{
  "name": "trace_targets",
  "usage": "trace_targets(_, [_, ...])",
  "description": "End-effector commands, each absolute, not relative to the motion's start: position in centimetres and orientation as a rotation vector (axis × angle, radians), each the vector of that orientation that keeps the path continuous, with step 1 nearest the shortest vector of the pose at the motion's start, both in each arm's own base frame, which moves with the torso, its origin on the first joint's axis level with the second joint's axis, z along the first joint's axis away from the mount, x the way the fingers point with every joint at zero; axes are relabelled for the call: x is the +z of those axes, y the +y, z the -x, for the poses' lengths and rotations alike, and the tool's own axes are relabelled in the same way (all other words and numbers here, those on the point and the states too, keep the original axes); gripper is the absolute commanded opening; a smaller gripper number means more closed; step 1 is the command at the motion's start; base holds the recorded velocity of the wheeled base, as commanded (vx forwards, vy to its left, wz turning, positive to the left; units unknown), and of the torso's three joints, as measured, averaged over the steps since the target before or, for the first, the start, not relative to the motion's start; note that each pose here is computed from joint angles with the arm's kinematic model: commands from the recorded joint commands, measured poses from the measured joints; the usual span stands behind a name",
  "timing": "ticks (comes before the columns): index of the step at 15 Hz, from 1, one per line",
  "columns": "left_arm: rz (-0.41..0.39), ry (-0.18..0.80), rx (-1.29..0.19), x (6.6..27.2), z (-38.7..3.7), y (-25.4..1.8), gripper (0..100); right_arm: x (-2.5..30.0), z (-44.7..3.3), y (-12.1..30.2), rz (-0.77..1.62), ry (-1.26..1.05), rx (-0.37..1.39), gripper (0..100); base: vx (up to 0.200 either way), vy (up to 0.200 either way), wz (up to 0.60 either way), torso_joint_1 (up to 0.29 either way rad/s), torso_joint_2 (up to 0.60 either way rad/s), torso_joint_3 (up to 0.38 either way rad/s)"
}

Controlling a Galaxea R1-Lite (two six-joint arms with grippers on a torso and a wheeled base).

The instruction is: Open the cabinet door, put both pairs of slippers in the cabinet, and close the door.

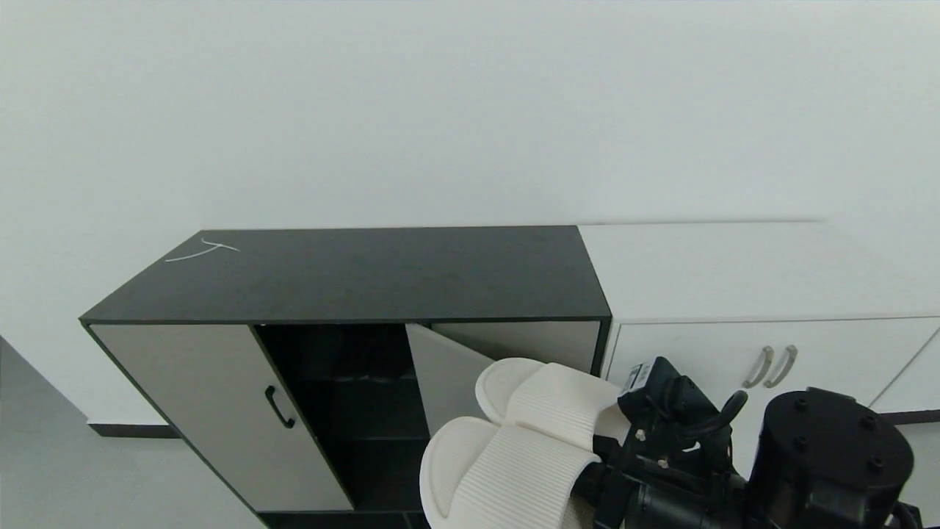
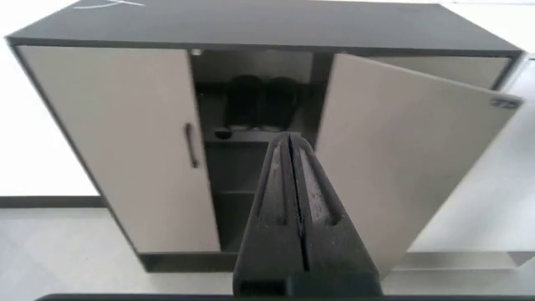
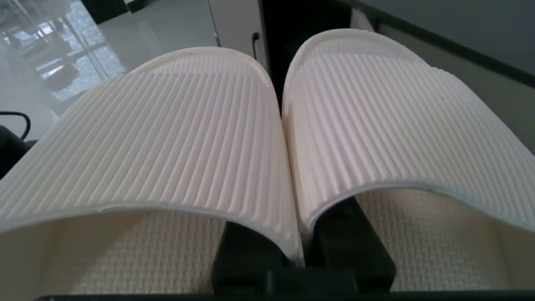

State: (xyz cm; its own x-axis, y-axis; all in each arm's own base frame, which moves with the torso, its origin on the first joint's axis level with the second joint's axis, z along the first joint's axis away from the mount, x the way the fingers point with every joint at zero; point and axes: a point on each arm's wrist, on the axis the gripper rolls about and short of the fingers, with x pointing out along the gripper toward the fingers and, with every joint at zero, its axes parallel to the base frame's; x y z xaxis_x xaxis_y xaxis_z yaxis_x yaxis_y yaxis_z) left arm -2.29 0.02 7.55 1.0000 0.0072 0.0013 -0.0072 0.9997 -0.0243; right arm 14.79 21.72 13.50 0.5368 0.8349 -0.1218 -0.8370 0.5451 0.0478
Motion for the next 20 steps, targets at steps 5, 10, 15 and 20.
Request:
trace_targets(5, [0.025, 0.0, 0.008, 7.55, 2.28, 0.02, 0, 13.25, -14.81, 21.77, 0.023, 0.144, 0.996, 0, 0.0, 0.2, 0.0, 0.004, 0.0, 0.0])
trace_targets(10, [0.025, 0.0, 0.008, 7.55, 2.28, 0.02, 0, 13.21, -14.8, 21.75, 0.025, 0.145, 0.996, 0, 0.0, 0.2, 0.0, 0.002, 0.0, 0.001])
trace_targets(15, [0.025, 0.0, 0.008, 7.55, 2.28, 0.02, 0, 13.11, -14.75, 21.7, 0.039, 0.143, 0.999, 0, 0.0, 0.2, 0.0, 0.001, 0.0, 0.003])
trace_targets(20, [0.025, 0.0, 0.008, 7.55, 2.28, 0.02, 0, 12.8, -14.69, 21.62, 0.045, 0.156, 1.0, 0, 0.0, 0.2, 0.0, 0.002, 0.0, 0.005])
